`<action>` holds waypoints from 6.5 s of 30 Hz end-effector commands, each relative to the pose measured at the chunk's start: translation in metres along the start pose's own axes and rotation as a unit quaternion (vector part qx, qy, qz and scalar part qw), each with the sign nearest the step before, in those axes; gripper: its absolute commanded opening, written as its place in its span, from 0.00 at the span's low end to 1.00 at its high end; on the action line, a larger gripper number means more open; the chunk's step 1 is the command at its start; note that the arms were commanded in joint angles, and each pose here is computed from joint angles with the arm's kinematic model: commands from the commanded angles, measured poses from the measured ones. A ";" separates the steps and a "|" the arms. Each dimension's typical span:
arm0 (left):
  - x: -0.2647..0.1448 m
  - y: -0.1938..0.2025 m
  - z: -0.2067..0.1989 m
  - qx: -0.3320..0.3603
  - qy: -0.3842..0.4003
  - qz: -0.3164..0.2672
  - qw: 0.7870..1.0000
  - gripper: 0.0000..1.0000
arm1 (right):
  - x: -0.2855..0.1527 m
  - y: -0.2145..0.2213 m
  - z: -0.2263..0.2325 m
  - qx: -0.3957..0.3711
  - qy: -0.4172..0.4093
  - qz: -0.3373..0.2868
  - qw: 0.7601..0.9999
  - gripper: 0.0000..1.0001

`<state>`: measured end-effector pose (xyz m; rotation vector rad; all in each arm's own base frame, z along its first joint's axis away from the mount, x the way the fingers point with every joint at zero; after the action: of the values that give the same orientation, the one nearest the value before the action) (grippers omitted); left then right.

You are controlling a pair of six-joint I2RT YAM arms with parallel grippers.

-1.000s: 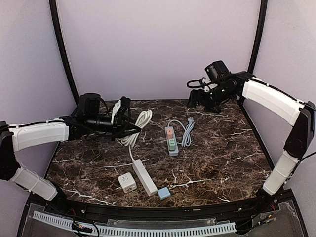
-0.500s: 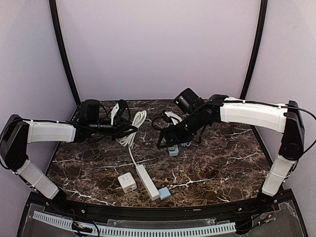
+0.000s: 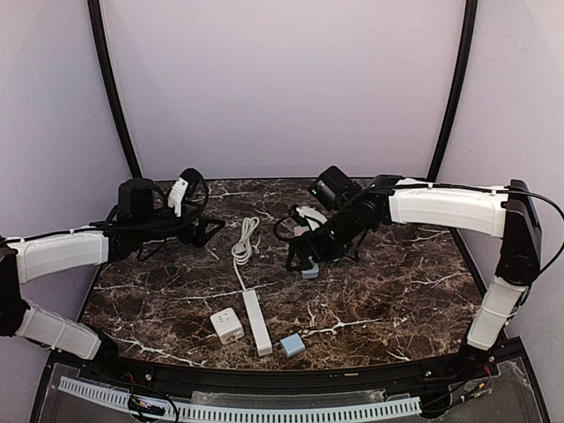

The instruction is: Insert the plug

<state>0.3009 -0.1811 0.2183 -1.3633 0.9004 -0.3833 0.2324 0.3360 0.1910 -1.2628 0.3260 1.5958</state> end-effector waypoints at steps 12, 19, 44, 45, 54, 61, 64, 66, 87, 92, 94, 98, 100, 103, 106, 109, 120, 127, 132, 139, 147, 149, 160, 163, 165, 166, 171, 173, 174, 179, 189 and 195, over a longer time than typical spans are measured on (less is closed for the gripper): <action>-0.019 0.023 0.012 -0.315 -0.129 0.322 0.884 0.99 | -0.029 -0.030 -0.038 0.085 0.194 -0.085 0.974 0.90; -0.015 0.052 0.006 -0.409 -0.203 0.403 0.793 0.99 | -0.054 -0.048 -0.052 0.094 0.207 -0.114 0.967 0.92; 0.052 0.071 -0.131 -0.446 -0.189 0.544 0.685 0.79 | -0.092 -0.013 -0.081 0.054 0.196 -0.106 0.973 0.94; 0.054 0.072 -0.132 -0.447 -0.188 0.544 0.685 0.79 | -0.093 -0.013 -0.082 0.053 0.196 -0.106 0.973 0.94; 0.066 0.096 -0.138 -0.440 -0.205 0.566 0.666 0.60 | -0.093 -0.007 -0.081 0.051 0.191 -0.101 0.975 0.94; 0.076 0.098 -0.138 -0.440 -0.198 0.550 0.682 0.14 | -0.092 -0.002 -0.085 0.052 0.200 -0.095 0.974 0.94; 0.082 0.094 -0.138 -0.438 -0.183 0.540 0.695 0.05 | -0.094 -0.005 -0.084 0.053 0.201 -0.096 0.973 0.94; 0.090 0.088 -0.138 -0.432 -0.166 0.527 0.713 0.01 | -0.095 -0.007 -0.083 0.054 0.202 -0.097 0.973 0.94; 0.177 0.063 -0.049 -0.434 0.115 0.352 0.821 0.01 | -0.114 -0.016 -0.078 0.087 0.217 -0.099 0.967 0.94; 0.169 0.099 -0.038 -0.420 0.090 0.414 0.803 0.01 | -0.114 -0.020 -0.074 0.093 0.206 -0.101 0.969 0.94; 0.160 0.109 -0.031 -0.407 0.064 0.438 0.799 0.05 | -0.113 -0.022 -0.074 0.090 0.204 -0.099 0.970 0.94; 0.141 0.127 -0.014 -0.375 0.000 0.489 0.788 0.18 | -0.106 -0.024 -0.074 0.080 0.202 -0.089 0.972 0.94; 0.134 0.132 -0.007 -0.359 -0.023 0.506 0.784 0.31 | -0.101 -0.025 -0.075 0.073 0.200 -0.082 0.974 0.94; 0.129 0.136 -0.001 -0.333 -0.047 0.527 0.780 0.50 | -0.093 -0.026 -0.076 0.062 0.194 -0.072 0.976 0.93; 0.127 0.136 0.004 -0.310 -0.063 0.538 0.782 0.62 | -0.086 -0.029 -0.076 0.050 0.189 -0.067 0.979 0.93; 0.121 0.135 0.012 -0.283 -0.092 0.553 0.778 0.68 | -0.080 -0.033 -0.074 0.040 0.180 -0.063 0.981 0.93; 0.104 0.048 0.020 -0.246 -0.119 0.483 0.832 0.83 | -0.058 -0.026 -0.061 -0.024 0.118 -0.050 0.991 0.92; 0.059 0.015 0.015 -0.238 -0.157 0.465 0.838 0.94 | -0.049 -0.026 -0.059 -0.037 0.123 -0.060 0.990 0.91; 0.016 0.006 -0.002 -0.260 -0.186 0.441 0.839 0.99 | -0.043 -0.031 -0.057 -0.040 0.126 -0.070 0.989 0.91; -0.018 0.031 -0.032 -0.357 -0.180 0.405 0.822 0.96 | -0.034 -0.035 -0.056 -0.041 0.115 -0.078 0.989 0.92; -0.044 0.039 -0.074 -0.424 -0.190 0.462 0.755 0.90 | -0.018 -0.039 -0.055 -0.054 0.097 -0.068 0.991 0.92; -0.046 0.039 -0.087 -0.420 -0.187 0.484 0.745 0.89 | -0.015 -0.038 -0.055 -0.057 0.095 -0.066 0.992 0.92; -0.030 0.002 -0.107 -0.037 -0.127 0.452 0.882 0.89 | -0.027 -0.021 -0.058 -0.082 0.096 -0.095 0.987 0.92; -0.019 0.000 -0.111 0.058 -0.063 0.444 0.892 0.87 | -0.038 -0.017 -0.058 -0.089 0.106 -0.103 0.985 0.92; -0.016 0.007 -0.118 0.118 -0.002 0.470 0.875 0.85 | -0.046 -0.015 -0.058 -0.090 0.115 -0.109 0.983 0.92; -0.012 0.014 -0.121 0.142 0.028 0.487 0.861 0.85 | -0.050 -0.013 -0.058 -0.088 0.118 -0.109 0.983 0.93; -0.017 0.021 -0.136 0.122 0.107 0.559 0.813 0.83 | -0.058 0.004 -0.063 -0.071 0.129 -0.109 0.983 0.93; -0.017 0.023 -0.141 0.081 0.103 0.573 0.809 0.91 | -0.060 0.011 -0.065 -0.061 0.134 -0.109 0.983 0.93; -0.017 0.024 -0.145 0.055 0.103 0.574 0.810 0.94 | -0.061 0.015 -0.066 -0.057 0.134 -0.108 0.983 0.93; -0.021 0.044 -0.165 0.008 0.087 0.581 0.809 0.98 | -0.062 0.026 -0.069 -0.046 0.134 -0.106 0.984 0.93; -0.011 0.089 -0.169 0.008 0.027 0.605 0.796 0.91 | -0.061 0.026 -0.073 -0.073 0.153 -0.097 0.981 0.94; -0.003 0.107 -0.162 0.019 0.001 0.617 0.787 0.86 | -0.062 0.028 -0.074 -0.083 0.157 -0.092 0.980 0.94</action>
<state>0.1480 -0.2686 0.1420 -0.5117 1.6113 0.5700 0.2483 0.2392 0.1994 -1.5977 0.2761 1.2862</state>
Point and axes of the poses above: each gripper's point midway between its finger pads, its own x axis out along the fingers, its own z axis along the line the jaws close on, y = z × x, the point moved 6 cm from there along -x, back along the fingers, and after that the axes turned 3 degrees about x, right-handed, at the moved point
